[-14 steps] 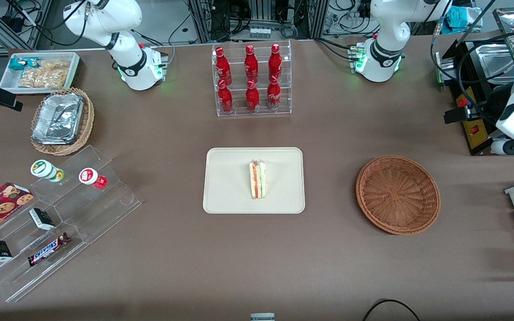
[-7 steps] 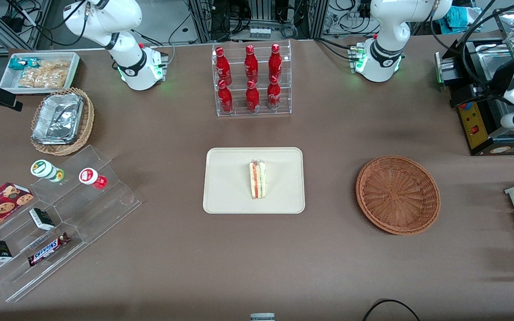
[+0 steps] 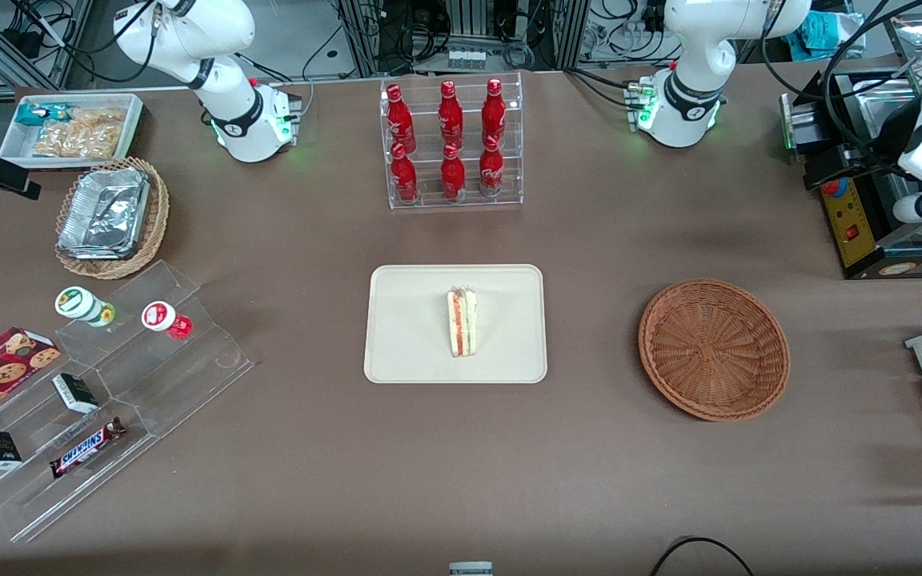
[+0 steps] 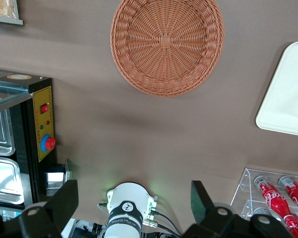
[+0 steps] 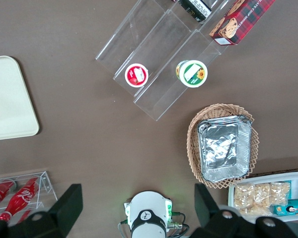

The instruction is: Place sandwich from basket to tray

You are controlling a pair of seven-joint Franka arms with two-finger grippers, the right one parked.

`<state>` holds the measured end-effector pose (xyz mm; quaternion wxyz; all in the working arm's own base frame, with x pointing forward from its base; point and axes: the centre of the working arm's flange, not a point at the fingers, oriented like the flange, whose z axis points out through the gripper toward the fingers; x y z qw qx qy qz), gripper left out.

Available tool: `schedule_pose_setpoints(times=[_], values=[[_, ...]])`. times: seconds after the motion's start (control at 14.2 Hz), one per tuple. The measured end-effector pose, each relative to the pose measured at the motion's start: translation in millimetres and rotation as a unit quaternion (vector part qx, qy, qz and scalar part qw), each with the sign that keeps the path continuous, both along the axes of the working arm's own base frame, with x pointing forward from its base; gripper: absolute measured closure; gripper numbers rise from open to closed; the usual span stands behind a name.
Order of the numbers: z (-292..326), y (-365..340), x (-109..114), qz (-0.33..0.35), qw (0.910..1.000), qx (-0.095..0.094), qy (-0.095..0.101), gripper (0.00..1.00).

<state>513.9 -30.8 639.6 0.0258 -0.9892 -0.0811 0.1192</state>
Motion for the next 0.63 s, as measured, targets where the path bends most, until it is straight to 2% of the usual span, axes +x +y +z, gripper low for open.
schedule_pose_setpoints(times=[0.63], values=[[0.2,-11.8,-0.2,-0.010,0.9999,-0.001,-0.003,0.00]])
